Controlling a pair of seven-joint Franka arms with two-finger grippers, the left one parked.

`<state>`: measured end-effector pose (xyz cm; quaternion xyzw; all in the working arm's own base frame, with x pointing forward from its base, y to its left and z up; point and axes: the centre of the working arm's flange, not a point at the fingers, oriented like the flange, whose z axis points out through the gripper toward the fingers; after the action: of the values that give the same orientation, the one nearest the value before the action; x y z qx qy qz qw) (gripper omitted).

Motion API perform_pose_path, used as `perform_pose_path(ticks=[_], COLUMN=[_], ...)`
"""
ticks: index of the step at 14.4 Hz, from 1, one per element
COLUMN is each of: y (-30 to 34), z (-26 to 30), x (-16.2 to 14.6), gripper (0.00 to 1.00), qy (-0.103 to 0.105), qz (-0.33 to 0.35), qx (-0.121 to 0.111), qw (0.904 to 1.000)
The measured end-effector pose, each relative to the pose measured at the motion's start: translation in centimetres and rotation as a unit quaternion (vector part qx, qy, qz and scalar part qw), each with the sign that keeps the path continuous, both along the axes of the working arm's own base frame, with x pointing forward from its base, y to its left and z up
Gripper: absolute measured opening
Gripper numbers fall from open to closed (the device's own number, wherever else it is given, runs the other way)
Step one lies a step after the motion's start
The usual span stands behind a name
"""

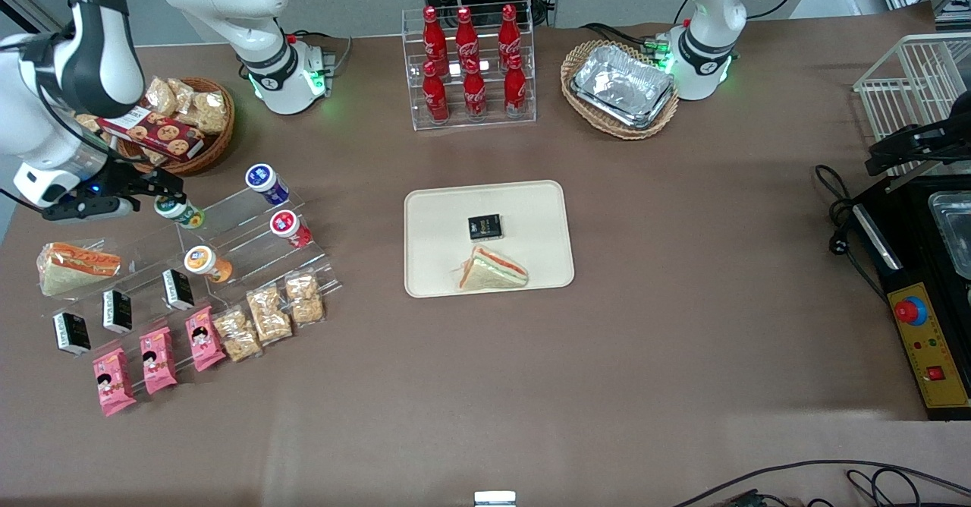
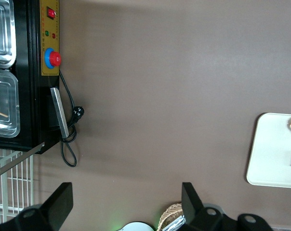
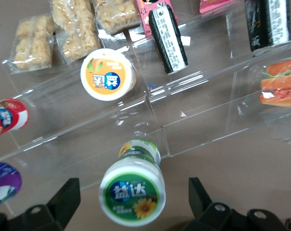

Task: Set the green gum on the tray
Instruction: 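Lower the right gripper and close it on the green-lidded gum jar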

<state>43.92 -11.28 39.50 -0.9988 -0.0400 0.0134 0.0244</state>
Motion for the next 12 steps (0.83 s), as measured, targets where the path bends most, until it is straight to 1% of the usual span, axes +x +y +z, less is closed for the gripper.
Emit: perform_pose_path(ticks=[3,4,5,7,8,12], y=[0.0,0.0,0.0,0.0,0.0,-0.1], z=[-2.1,-2.4,-2.6,-2.7,-2.7,-0.5], x=[0.1,0.1,0.2,0.2,0.2,1.4], gripper=[0.99,0.94,0.82,0.62,0.58,0.58], qy=[0.007,0.009,0.010,0.011,0.011,0.000], qz=[0.000,0.000,0.000,-0.001,0.000,0.002], qx=[0.000,0.000,0.000,0.000,0.000,-0.003], qw=[1.0000,1.0000,0.9999,0.9999,0.9999,1.0000])
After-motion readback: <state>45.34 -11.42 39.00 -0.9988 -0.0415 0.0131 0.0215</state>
